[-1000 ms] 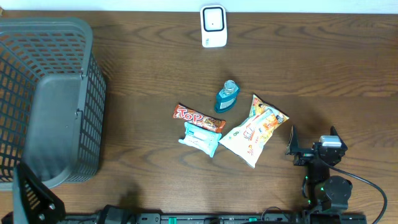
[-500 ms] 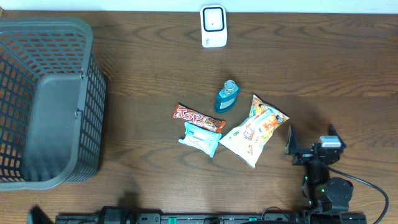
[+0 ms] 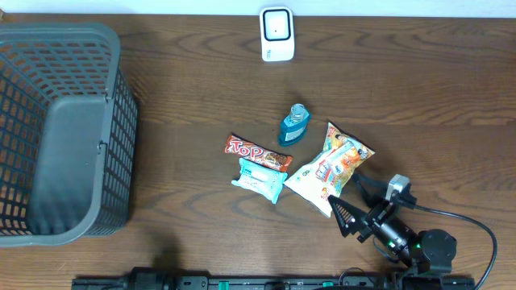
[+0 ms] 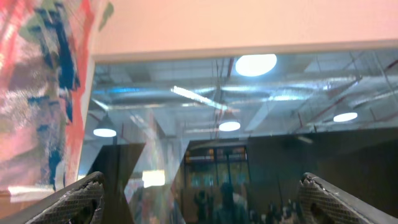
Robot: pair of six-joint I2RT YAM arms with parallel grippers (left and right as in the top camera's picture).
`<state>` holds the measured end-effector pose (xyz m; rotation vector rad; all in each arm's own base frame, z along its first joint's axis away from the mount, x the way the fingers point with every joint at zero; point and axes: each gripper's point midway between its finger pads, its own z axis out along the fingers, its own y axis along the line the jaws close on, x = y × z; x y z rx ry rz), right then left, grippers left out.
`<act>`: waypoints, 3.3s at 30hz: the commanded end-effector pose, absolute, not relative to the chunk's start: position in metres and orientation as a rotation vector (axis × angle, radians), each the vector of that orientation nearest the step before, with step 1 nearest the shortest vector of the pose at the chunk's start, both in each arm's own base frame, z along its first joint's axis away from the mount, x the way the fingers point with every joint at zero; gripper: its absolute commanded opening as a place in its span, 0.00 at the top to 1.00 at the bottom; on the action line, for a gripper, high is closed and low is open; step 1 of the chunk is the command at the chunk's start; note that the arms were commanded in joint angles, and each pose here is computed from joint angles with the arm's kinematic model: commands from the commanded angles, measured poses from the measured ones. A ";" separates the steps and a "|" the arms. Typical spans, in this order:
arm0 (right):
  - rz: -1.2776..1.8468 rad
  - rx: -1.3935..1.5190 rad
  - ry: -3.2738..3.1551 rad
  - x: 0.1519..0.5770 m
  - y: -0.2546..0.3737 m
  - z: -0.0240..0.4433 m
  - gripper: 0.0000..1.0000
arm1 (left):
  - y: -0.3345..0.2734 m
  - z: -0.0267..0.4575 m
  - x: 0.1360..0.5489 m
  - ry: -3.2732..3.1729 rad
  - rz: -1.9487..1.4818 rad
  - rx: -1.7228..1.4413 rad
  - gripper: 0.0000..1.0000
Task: Scan the item barcode
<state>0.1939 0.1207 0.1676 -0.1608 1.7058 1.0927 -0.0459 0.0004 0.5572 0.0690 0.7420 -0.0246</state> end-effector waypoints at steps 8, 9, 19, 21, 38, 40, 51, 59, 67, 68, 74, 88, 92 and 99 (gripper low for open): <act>1.282 -0.184 1.747 0.175 0.136 0.168 0.01 | 0.000 0.556 -0.075 0.689 -0.034 0.074 0.02; 1.277 -0.178 1.747 0.176 0.136 0.168 0.01 | 0.000 0.556 -0.075 0.689 -0.035 0.074 0.02; 1.159 0.001 1.777 0.195 0.117 0.169 0.01 | 0.000 0.555 -0.073 0.693 -0.033 0.074 0.02; 1.089 0.046 1.789 0.198 0.108 0.179 0.02 | 0.000 0.555 -0.073 0.693 -0.026 0.075 0.02; 0.453 0.387 2.260 0.225 0.030 0.230 0.01 | 0.051 0.531 0.005 0.739 0.235 -0.186 0.02; 0.535 0.358 2.289 0.229 0.042 0.230 0.01 | 0.049 0.522 0.024 0.747 0.235 -0.183 0.02; 0.471 0.440 2.422 0.246 0.032 0.195 0.01 | 0.044 0.486 0.087 0.794 0.174 -0.202 0.02; 0.461 0.567 2.662 0.256 0.032 0.130 0.01 | 0.043 0.472 0.106 0.886 0.186 -0.188 0.02; 0.487 0.585 2.786 0.263 0.041 0.097 0.01 | 0.037 0.438 0.131 1.042 0.063 -0.218 0.02; 0.492 0.572 2.790 0.264 0.044 0.095 0.01 | 0.033 0.433 0.136 1.063 0.030 -0.209 0.02; 0.513 0.305 2.760 0.276 0.074 0.101 0.01 | -0.004 0.401 0.161 1.168 -0.081 -0.022 0.02; 0.180 -0.104 2.611 0.304 0.088 0.110 0.05 | -0.008 0.323 0.185 1.473 -0.072 -0.008 0.02; 0.175 -0.140 2.583 0.315 0.092 0.108 0.07 | -0.008 0.310 0.186 1.527 -0.069 -0.007 0.02; 0.144 -0.133 2.705 0.316 0.091 0.066 0.26 | -0.006 0.289 0.186 1.610 -0.053 -0.005 0.02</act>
